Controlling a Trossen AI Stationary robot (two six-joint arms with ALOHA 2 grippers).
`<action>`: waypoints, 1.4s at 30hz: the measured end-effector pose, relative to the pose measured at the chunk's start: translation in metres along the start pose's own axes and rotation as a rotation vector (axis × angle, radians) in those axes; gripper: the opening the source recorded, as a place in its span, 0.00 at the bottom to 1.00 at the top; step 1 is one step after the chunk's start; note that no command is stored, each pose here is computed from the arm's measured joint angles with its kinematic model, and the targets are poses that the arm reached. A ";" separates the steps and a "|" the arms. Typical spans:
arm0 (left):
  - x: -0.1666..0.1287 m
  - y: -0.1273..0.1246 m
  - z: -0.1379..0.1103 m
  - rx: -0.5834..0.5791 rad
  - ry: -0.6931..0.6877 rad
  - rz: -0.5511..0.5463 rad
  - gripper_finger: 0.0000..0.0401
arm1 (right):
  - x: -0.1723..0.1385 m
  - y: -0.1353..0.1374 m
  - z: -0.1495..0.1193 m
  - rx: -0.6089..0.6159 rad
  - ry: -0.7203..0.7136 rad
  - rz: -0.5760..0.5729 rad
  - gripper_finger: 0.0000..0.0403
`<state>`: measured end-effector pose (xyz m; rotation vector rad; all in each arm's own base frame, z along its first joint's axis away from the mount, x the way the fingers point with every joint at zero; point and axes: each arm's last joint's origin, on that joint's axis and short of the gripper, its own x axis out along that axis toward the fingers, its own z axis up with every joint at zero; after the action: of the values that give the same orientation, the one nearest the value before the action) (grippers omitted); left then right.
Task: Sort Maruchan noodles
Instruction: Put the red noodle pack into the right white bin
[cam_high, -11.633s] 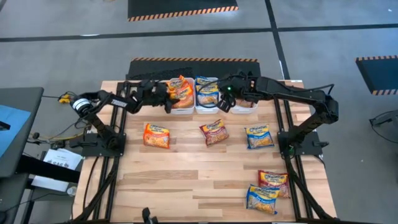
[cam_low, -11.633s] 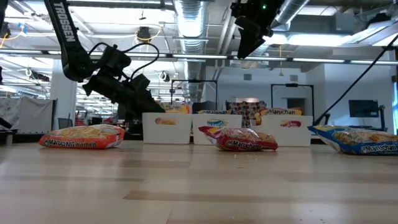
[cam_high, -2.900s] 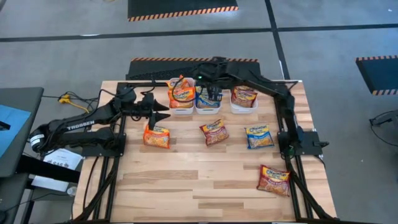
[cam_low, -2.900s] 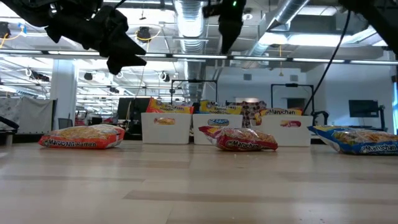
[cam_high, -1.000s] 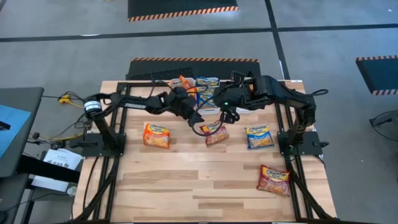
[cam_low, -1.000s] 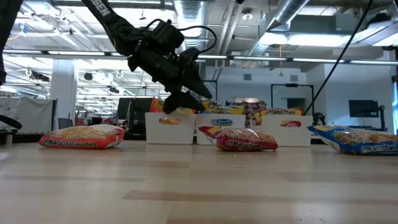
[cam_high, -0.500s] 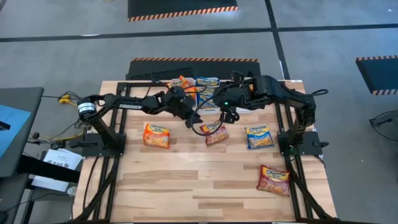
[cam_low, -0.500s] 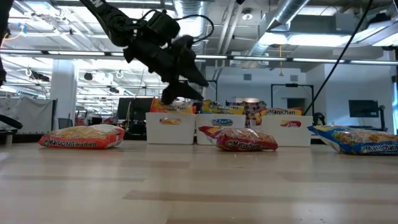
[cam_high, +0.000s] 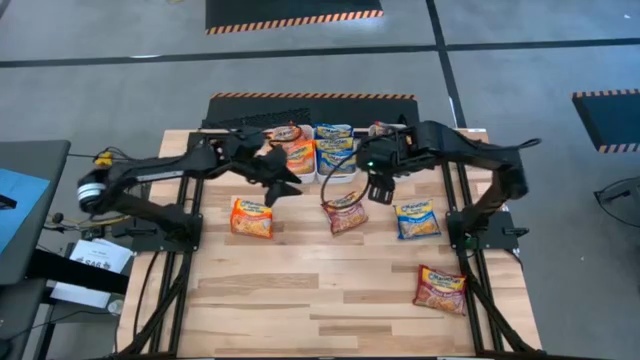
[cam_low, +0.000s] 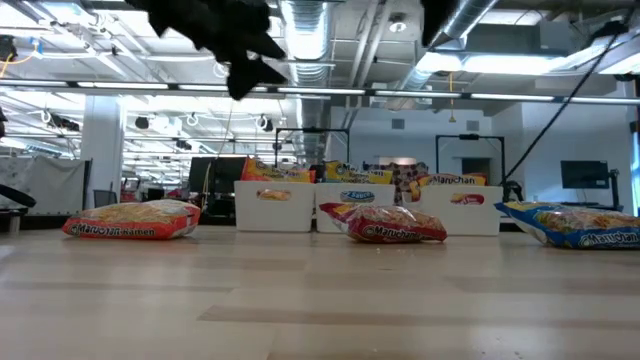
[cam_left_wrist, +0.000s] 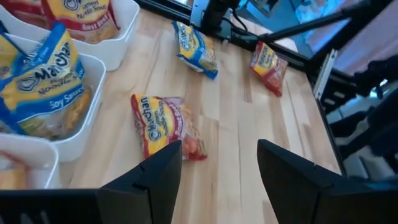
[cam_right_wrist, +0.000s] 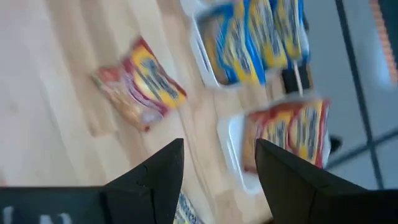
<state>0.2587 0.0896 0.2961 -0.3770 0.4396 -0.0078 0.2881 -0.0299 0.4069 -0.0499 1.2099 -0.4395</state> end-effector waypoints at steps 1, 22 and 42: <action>-0.007 -0.005 0.000 0.015 0.001 0.005 0.49 | 0.008 -0.003 -0.006 0.025 0.015 -0.004 0.55; -0.027 -0.008 -0.070 -0.237 -0.060 0.082 0.49 | 0.138 -0.008 -0.073 0.501 0.000 0.318 0.55; 0.064 0.009 -0.119 -0.394 -0.115 -0.026 0.49 | 0.193 0.008 -0.092 0.598 -0.072 0.354 0.55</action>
<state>0.2663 0.0496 0.1666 -0.7667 0.3209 0.0759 0.2612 -0.0727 0.1993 0.6467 0.9512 -0.4661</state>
